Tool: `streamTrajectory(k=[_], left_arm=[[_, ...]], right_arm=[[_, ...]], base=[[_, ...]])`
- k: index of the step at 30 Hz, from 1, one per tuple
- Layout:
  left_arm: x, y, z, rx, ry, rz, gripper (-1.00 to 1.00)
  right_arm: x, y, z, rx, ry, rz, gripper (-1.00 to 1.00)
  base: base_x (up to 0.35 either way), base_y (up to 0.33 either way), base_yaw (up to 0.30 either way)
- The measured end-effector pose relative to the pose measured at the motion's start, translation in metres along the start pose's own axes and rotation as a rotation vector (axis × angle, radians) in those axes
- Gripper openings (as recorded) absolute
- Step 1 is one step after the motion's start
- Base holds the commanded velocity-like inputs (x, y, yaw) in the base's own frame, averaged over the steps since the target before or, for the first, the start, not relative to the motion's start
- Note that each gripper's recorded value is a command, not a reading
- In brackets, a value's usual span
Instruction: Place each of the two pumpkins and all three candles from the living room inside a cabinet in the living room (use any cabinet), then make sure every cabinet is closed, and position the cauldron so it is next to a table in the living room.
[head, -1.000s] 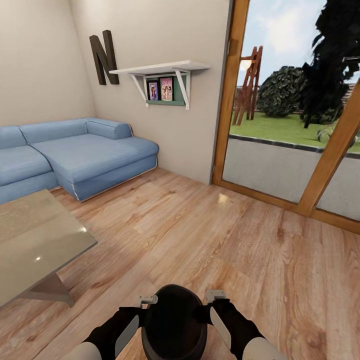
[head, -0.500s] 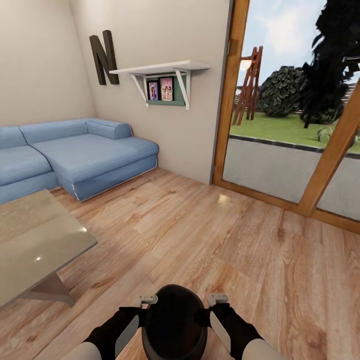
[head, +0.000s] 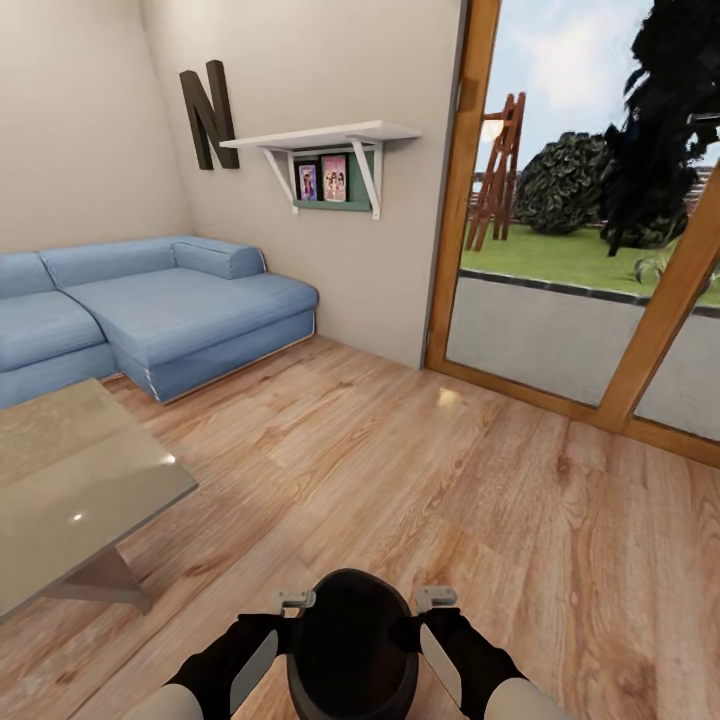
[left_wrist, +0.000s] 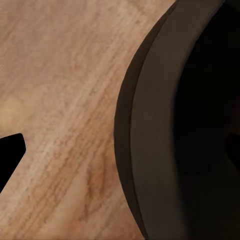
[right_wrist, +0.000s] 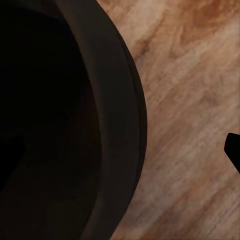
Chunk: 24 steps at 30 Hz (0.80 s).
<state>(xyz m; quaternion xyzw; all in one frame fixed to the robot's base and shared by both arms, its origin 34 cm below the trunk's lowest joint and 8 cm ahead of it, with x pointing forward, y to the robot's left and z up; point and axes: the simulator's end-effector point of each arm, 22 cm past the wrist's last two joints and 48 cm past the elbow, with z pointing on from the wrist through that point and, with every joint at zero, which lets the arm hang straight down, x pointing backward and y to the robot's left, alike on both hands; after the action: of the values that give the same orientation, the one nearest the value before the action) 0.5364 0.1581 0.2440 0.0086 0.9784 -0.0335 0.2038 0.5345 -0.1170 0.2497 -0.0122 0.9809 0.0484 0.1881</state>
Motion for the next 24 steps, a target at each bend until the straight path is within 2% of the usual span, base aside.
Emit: streamTrajectory(k=[24], left_arm=[[0.011,0.001,0.009,-0.001,0.025,-0.002,1.0]], right_arm=[[0.012,-0.002,0.01,0.001,0.029,0.006,1.0]], base=[[0.0,0.001,0.0]])
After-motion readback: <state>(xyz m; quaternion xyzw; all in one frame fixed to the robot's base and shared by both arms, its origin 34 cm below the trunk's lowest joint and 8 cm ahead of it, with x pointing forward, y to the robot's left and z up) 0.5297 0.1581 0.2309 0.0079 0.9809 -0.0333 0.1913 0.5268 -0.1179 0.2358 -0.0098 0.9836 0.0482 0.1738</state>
